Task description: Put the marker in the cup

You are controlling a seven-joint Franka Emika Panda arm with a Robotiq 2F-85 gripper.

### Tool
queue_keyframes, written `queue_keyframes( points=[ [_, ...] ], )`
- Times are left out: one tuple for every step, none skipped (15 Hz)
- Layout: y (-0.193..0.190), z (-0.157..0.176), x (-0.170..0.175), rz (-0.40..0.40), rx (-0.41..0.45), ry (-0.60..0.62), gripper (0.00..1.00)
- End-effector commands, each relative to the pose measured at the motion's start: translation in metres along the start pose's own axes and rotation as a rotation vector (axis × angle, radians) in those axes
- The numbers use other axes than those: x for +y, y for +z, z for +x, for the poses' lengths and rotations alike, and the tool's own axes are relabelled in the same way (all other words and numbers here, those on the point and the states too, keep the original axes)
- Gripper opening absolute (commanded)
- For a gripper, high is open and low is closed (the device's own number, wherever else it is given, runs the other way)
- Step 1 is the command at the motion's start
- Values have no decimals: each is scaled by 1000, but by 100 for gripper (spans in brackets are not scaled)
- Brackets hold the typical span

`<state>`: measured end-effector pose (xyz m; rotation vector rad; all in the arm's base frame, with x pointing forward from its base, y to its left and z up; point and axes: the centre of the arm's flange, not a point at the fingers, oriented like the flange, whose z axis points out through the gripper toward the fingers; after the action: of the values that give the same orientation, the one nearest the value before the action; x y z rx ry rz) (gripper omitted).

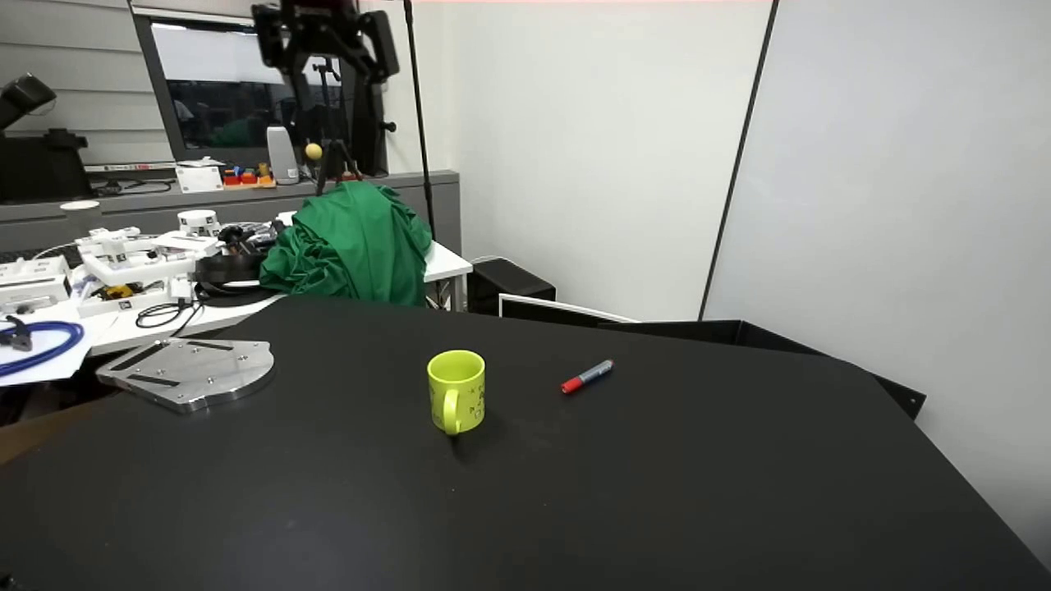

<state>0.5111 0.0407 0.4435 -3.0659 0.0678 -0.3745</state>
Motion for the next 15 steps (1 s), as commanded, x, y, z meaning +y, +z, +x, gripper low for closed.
queue_keyframes(
  points=[
    [-7, 66, 61, -27, 39, 138, 100],
    [-9, 84, 84, -33, 65, 213, 100],
    [-11, 98, 103, -43, 89, 265, 100],
    [-15, 116, 123, -53, 115, 311, 100],
    [-18, 130, 140, -55, 132, 361, 100],
    [-23, 146, 156, -54, 136, 413, 100],
    [-26, 160, 172, -60, 138, 465, 100],
    [-27, 169, 186, -66, 147, 513, 100],
    [-26, 176, 199, -77, 155, 559, 100],
    [-23, 182, 211, -85, 160, 606, 100],
    [-15, 188, 224, -97, 161, 655, 100],
    [-6, 193, 235, -112, 167, 700, 100],
    [3, 198, 245, -125, 167, 745, 100],
    [18, 202, 254, -142, 161, 789, 100],
    [31, 206, 263, -164, 157, 832, 100]
  ],
)
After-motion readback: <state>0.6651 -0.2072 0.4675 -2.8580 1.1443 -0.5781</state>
